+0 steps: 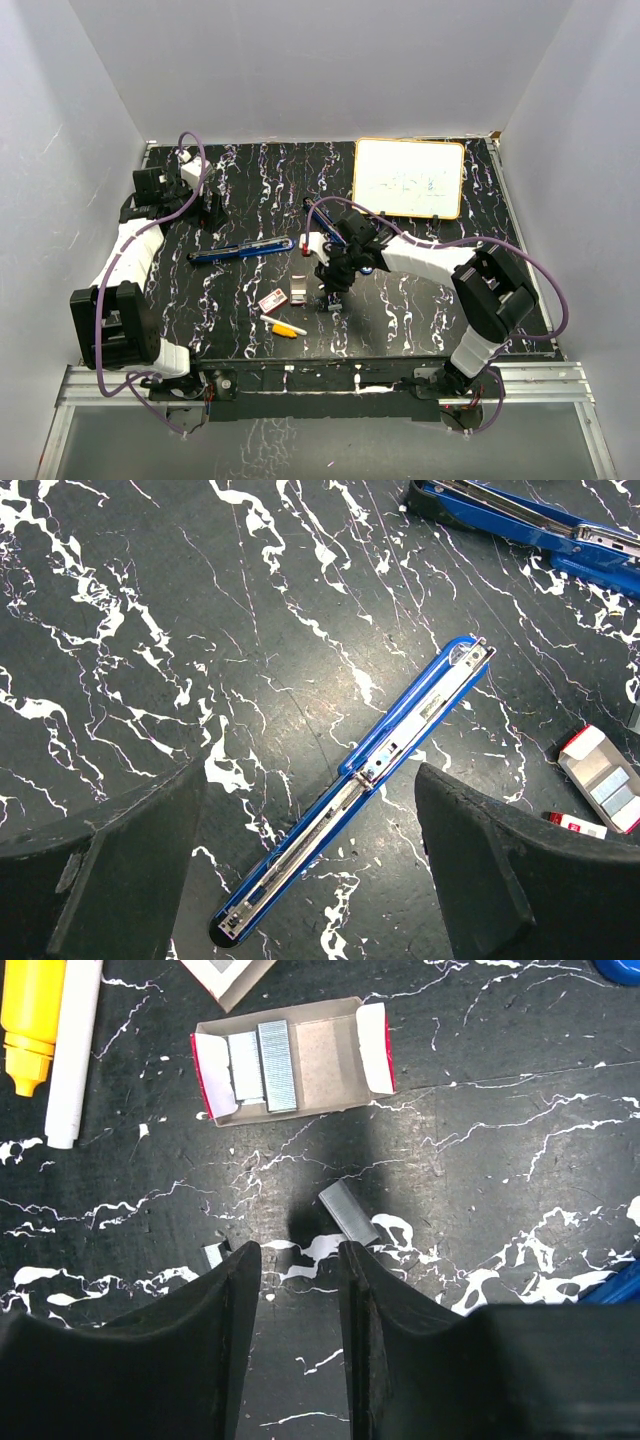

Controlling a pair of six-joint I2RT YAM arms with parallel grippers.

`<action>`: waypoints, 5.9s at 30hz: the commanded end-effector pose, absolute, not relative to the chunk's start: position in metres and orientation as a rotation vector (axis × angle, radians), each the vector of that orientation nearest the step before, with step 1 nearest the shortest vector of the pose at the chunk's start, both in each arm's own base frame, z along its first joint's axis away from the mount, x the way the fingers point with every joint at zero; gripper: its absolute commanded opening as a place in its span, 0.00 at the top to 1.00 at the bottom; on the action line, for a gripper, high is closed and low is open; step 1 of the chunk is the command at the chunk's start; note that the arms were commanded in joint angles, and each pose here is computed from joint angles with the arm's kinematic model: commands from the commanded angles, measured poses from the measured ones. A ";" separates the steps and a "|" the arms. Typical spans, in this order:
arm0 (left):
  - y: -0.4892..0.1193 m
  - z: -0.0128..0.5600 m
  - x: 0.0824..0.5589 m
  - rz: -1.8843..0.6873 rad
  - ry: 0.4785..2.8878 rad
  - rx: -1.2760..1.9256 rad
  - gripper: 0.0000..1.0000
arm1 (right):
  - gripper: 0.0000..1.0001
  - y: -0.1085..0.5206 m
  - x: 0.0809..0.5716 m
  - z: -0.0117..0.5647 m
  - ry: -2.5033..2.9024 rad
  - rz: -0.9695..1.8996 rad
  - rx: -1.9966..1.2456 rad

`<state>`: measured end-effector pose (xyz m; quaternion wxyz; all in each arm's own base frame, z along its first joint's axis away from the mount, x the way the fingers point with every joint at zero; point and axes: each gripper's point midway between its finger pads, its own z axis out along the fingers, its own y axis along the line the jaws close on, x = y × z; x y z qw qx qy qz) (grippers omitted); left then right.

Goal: Load the staples into the stapler

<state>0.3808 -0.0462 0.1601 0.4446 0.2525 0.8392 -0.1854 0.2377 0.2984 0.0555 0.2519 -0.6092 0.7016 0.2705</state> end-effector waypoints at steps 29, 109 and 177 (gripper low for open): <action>-0.055 0.177 0.381 -0.494 2.021 0.681 0.17 | 0.61 0.308 0.265 0.023 1.720 0.640 -1.873; -0.053 0.180 0.373 -0.455 1.997 0.706 0.16 | 0.77 0.306 0.256 0.010 2.037 0.507 -1.735; -0.411 0.050 0.291 -0.822 1.008 2.417 0.65 | 0.90 0.092 0.399 0.183 1.993 0.408 -0.602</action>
